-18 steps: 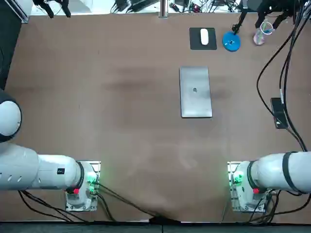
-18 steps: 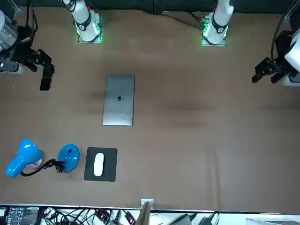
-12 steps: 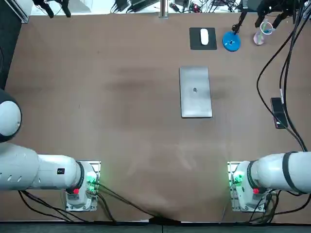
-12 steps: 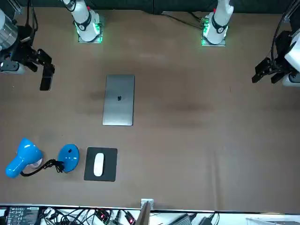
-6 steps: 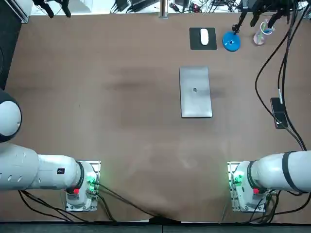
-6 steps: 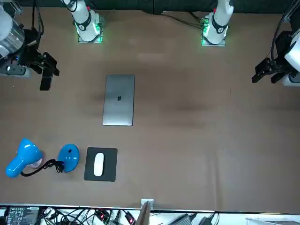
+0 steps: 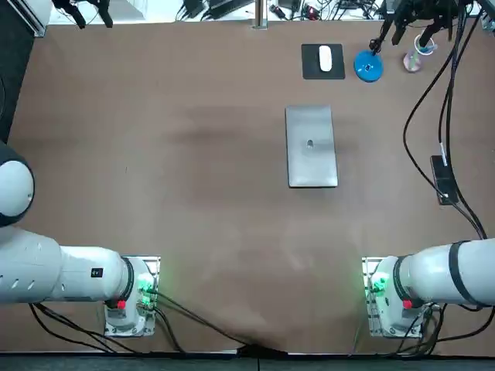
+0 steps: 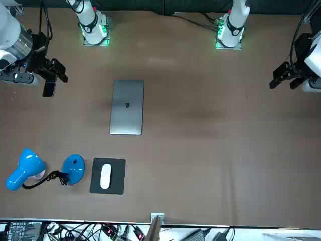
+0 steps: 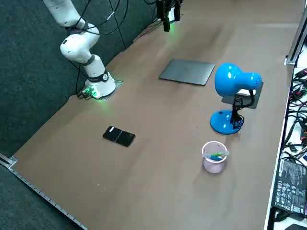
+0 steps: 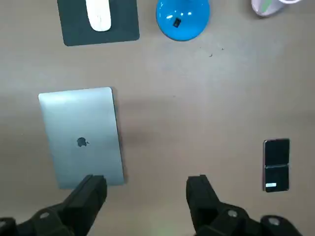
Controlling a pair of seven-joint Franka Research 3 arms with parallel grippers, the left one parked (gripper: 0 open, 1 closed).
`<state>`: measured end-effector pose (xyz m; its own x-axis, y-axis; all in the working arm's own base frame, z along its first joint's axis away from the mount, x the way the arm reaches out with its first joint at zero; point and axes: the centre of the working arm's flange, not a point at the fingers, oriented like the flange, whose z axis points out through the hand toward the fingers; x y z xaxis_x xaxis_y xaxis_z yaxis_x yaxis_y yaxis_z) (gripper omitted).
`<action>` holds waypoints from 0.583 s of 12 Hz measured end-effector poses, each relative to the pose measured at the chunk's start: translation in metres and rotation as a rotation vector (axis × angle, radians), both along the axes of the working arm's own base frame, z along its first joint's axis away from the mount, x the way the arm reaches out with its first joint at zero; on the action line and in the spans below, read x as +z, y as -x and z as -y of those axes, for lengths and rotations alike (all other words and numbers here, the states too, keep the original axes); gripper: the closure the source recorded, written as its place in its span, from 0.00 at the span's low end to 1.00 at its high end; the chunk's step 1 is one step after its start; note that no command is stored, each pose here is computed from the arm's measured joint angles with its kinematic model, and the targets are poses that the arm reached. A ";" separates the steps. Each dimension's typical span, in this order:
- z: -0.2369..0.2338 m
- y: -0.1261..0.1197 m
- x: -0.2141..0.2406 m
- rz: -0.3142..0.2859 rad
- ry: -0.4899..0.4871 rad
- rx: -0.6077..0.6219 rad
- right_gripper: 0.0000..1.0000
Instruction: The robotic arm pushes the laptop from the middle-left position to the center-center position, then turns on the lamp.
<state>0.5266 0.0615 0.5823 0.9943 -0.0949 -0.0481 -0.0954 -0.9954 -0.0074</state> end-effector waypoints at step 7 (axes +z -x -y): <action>-0.051 -0.002 -0.020 -0.032 0.017 -0.114 0.00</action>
